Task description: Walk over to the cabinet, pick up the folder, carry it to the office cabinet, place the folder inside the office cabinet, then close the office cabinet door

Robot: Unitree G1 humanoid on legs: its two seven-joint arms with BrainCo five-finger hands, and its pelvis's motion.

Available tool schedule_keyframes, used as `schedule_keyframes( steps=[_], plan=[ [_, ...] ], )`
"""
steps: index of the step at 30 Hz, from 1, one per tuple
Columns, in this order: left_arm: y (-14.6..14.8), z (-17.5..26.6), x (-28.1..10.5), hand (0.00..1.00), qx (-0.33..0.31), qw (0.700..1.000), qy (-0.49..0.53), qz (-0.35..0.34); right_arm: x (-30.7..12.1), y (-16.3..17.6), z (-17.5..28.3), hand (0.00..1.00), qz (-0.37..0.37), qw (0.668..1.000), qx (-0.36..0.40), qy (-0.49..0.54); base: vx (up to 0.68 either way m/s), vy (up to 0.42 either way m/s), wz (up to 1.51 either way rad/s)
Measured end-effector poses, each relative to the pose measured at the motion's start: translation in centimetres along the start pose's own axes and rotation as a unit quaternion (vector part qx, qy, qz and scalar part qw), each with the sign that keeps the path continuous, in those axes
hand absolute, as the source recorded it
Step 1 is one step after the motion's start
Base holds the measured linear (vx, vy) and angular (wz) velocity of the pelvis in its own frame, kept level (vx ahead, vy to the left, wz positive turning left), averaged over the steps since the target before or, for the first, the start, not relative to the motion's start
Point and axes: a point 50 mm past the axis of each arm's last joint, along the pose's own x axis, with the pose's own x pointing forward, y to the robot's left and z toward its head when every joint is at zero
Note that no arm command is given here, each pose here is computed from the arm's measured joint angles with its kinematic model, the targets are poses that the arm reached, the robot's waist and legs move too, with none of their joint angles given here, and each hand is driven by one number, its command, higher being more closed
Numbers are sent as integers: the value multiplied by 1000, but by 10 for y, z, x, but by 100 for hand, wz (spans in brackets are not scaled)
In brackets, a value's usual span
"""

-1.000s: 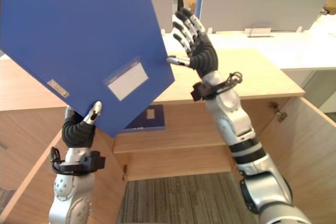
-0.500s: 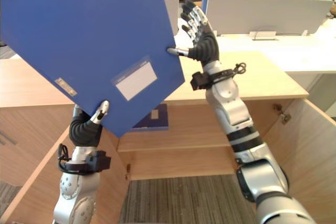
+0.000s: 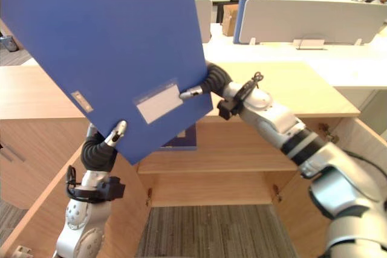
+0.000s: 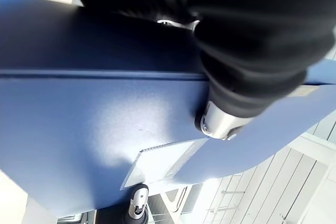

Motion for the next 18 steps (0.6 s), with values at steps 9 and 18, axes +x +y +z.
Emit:
schedule_keyframes(
  steps=[9, 18],
  plan=[
    [1, -3, 4, 0, 6, 1000, 6, -26, -13, -4, 5, 100, 4, 999, -24, 28, 0, 0, 0],
    [6, -72, -31, 0, -16, 973, 215, -80, -18, 5, 13, 100, 42, 993, -107, 11, -8, 2, -6]
  ],
)
